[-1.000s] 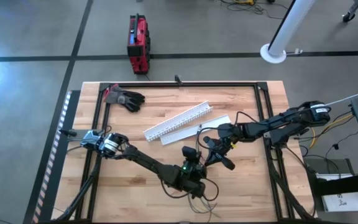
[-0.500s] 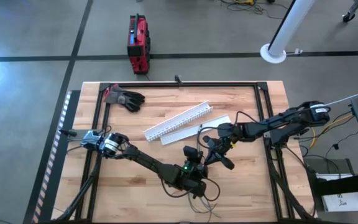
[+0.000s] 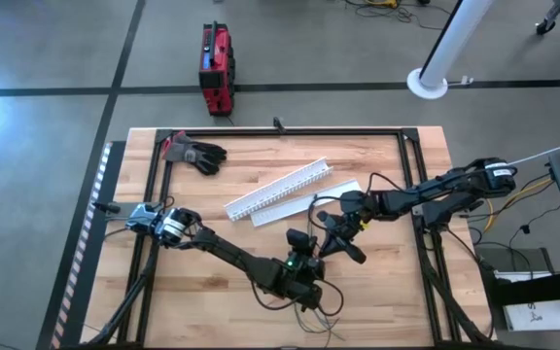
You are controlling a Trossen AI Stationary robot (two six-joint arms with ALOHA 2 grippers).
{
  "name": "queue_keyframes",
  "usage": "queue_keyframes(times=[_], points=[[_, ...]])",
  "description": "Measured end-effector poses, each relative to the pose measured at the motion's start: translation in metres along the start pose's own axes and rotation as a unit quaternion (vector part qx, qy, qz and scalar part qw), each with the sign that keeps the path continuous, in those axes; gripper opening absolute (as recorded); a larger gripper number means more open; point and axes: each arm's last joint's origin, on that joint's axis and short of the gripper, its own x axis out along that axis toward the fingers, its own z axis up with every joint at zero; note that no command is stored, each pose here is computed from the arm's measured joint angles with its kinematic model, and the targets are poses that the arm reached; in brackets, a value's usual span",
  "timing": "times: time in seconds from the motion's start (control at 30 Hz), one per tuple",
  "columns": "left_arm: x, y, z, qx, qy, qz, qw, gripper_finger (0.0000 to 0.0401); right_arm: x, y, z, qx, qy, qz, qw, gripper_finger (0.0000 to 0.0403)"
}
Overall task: Ziptie cables
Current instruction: Insert the pointed tail of the zip tie through the locking head to form a loop
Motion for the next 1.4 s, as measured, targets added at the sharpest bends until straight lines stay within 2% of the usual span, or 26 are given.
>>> queue_keyframes(times=[0.3,0.6,0.73,1.4], points=[[-0.0001,0.0003,-0.0006,0.004,0.002,0.001,1.0,0.0,-0.0001,0.0009,0.0004,0.0,0.0,0.013,1.0,0.0],[-0.0005,0.0003,-0.0005,0.037,0.001,0.002,0.999,0.0,-0.0001,0.0007,0.0007,0.003,-0.002,0.011,1.0,0.0],[-0.0005,0.0016,-0.0006,0.052,0.005,0.025,0.998,0.0,-0.0001,0.0007,0.0007,0.003,-0.002,0.011,1.0,0.0],[0.0005,0.0021,-0.0007,0.052,0.006,0.026,0.998,0.0,-0.0001,0.0007,0.0008,0.002,-0.002,0.01,1.0,0.0]])
